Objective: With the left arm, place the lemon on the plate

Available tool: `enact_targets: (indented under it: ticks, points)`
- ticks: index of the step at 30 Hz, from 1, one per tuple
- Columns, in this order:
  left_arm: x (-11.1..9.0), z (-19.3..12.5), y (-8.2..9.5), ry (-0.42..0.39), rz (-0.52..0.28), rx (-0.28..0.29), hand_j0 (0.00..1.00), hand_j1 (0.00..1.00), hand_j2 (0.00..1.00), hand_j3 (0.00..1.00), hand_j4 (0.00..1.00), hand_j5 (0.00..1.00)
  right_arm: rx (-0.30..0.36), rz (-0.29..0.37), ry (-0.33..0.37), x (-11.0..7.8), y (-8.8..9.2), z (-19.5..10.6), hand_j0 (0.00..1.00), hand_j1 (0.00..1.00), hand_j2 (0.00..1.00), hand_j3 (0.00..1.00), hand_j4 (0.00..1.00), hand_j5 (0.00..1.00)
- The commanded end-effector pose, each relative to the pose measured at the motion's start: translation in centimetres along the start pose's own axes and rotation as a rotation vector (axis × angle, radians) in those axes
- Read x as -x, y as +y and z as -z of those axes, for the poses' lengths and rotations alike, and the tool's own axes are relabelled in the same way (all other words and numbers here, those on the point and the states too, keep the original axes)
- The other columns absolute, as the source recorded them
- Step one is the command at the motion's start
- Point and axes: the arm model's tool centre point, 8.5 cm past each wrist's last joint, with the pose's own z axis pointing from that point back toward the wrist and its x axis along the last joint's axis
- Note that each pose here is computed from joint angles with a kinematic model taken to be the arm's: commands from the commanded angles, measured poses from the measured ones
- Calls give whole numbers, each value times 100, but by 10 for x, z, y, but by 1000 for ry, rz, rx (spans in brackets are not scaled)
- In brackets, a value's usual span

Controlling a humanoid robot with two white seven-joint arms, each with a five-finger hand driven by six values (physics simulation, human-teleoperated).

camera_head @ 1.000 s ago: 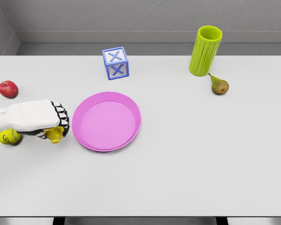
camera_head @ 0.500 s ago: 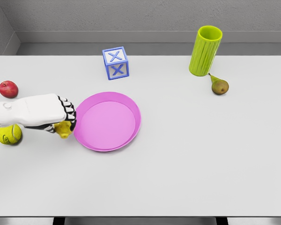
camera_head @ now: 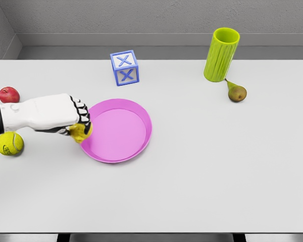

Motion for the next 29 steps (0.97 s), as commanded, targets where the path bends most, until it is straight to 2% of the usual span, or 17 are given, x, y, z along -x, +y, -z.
enact_targets:
  ticks: [1, 6, 8, 9, 10, 11, 12, 13, 21, 23, 25, 29]
  points:
    - [-2, 4, 0, -9, -10, -14, 43, 43, 43, 43, 43, 43, 0, 0, 0, 0, 0, 0, 100, 100, 100, 100, 100, 100]
    - [-2, 9, 6, -17, -2, -33, 43, 43, 43, 43, 43, 43, 0, 0, 0, 0, 0, 0, 100, 100, 100, 100, 100, 100]
    - [-5, 17, 10, -33, -2, -60, 43, 43, 43, 43, 43, 43, 0, 0, 0, 0, 0, 0, 100, 100, 100, 100, 100, 100]
    - [-7, 21, 12, -41, -3, -73, 47, 47, 47, 47, 47, 47, 0, 0, 0, 0, 0, 0, 100, 100, 100, 100, 100, 100]
    - [-8, 24, 14, -46, -1, -83, 53, 53, 53, 53, 53, 53, 0, 0, 0, 0, 0, 0, 100, 100, 100, 100, 100, 100]
    - [-7, 24, 19, -47, 8, -93, 78, 78, 78, 78, 78, 78, 0, 0, 0, 0, 0, 0, 100, 100, 100, 100, 100, 100]
    - [-8, 28, 24, -54, 12, -112, 96, 96, 96, 96, 96, 96, 0, 0, 0, 0, 0, 0, 100, 100, 100, 100, 100, 100]
    - [-9, 29, 24, -56, 11, -116, 100, 100, 100, 100, 100, 100, 0, 0, 0, 0, 0, 0, 100, 100, 100, 100, 100, 100]
    - [-7, 25, 20, -50, 6, -101, 100, 100, 100, 100, 100, 100, 0, 0, 1, 0, 0, 0, 100, 100, 100, 100, 100, 100]
    - [2, 0, 15, -12, -1, -42, 100, 100, 100, 100, 100, 100, 0, 0, 0, 0, 0, 0, 100, 100, 100, 100, 100, 100]
    - [8, -20, 15, 12, -12, -7, 100, 100, 100, 100, 100, 100, 0, 0, 0, 0, 0, 0, 100, 100, 100, 100, 100, 100]
    - [16, -45, 13, 37, -64, 17, 100, 100, 100, 100, 100, 100, 0, 0, 0, 0, 0, 0, 100, 100, 100, 100, 100, 100]
